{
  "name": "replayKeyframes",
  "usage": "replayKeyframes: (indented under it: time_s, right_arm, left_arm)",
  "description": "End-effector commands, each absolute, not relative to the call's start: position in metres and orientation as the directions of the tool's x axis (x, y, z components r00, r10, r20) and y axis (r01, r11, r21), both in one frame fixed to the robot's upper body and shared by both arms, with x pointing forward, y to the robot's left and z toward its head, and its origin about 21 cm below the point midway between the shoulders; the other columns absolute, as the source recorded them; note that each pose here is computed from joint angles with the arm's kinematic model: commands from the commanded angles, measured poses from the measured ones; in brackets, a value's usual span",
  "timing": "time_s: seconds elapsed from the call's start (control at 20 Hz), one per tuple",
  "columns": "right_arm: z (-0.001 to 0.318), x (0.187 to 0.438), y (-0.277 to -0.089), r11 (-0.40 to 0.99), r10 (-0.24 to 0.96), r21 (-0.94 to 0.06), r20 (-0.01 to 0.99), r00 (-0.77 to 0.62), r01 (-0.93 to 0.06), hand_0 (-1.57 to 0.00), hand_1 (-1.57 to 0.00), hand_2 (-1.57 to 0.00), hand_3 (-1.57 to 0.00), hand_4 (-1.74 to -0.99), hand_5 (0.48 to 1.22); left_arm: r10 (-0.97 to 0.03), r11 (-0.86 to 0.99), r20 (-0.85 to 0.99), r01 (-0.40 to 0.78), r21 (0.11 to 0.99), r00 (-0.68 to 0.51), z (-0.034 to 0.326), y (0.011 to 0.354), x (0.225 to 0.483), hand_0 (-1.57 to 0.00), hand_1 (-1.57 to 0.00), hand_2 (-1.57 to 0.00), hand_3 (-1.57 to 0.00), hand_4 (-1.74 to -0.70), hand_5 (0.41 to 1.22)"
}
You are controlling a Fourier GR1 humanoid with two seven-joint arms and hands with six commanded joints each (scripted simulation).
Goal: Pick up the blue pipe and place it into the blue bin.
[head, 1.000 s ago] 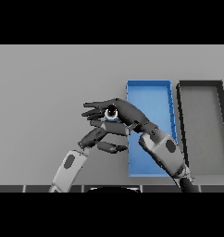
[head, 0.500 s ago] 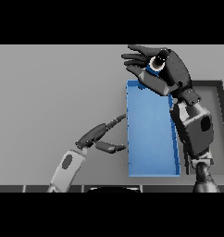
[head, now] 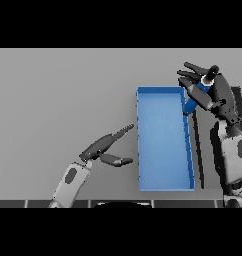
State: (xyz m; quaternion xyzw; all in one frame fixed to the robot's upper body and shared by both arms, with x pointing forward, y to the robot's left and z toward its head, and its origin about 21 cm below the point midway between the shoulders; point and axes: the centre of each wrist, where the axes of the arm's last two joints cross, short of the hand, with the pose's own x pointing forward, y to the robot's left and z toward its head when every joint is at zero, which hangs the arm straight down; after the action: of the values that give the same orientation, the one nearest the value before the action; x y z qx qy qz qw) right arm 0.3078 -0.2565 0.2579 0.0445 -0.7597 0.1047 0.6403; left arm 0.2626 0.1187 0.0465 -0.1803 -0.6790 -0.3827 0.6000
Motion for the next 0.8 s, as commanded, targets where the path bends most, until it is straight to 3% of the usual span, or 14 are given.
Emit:
replayKeyframes:
  time_s: [0.0, 0.25, 0.5, 0.55, 0.75]
  right_arm:
    - [0.246, 0.303, -0.259, 0.978, 0.070, -0.097, 0.987, -0.147, -0.184, -1.57, -1.57, -1.57, -1.57, -1.741, 1.221]
    - [0.197, 0.280, -0.273, 0.996, 0.052, -0.048, 0.998, 0.045, -0.081, -1.57, -1.57, -1.57, -1.57, -1.741, 1.221]
    - [0.163, 0.260, -0.268, 0.996, 0.066, -0.078, 0.969, 0.236, 0.043, -1.57, -1.57, -1.57, -1.52, -1.741, 1.221]
    - [0.160, 0.260, -0.267, 0.994, 0.072, -0.092, 0.962, 0.265, 0.063, -1.57, -1.57, -1.57, -1.26, -1.741, 1.221]
    - [0.141, 0.256, -0.262, 0.979, 0.132, -0.178, 0.928, 0.348, 0.104, -1.57, -1.55, -1.57, -0.85, -1.741, 1.221]
  left_arm:
    - [-0.209, 0.638, 0.955, 0.711, 0.296, -0.209, 0.048, 0.117, 0.263, 0.00, 0.00, 0.00, 0.00, -0.87, 0.421]
    - [-0.210, 0.643, 0.959, 0.712, 0.281, -0.189, 0.045, 0.112, 0.257, 0.00, 0.00, 0.00, 0.00, -0.88, 0.427]
    - [-0.206, 0.646, 0.959, 0.710, 0.281, -0.192, 0.044, 0.114, 0.255, 0.00, 0.00, 0.00, 0.00, -0.89, 0.422]
    - [-0.206, 0.640, 0.960, 0.716, 0.279, -0.190, 0.044, 0.114, 0.255, 0.00, 0.00, 0.00, 0.00, -0.89, 0.420]
    - [-0.214, 0.640, 0.957, 0.711, 0.290, -0.198, 0.046, 0.116, 0.255, 0.00, 0.00, 0.00, 0.00, -0.88, 0.421]
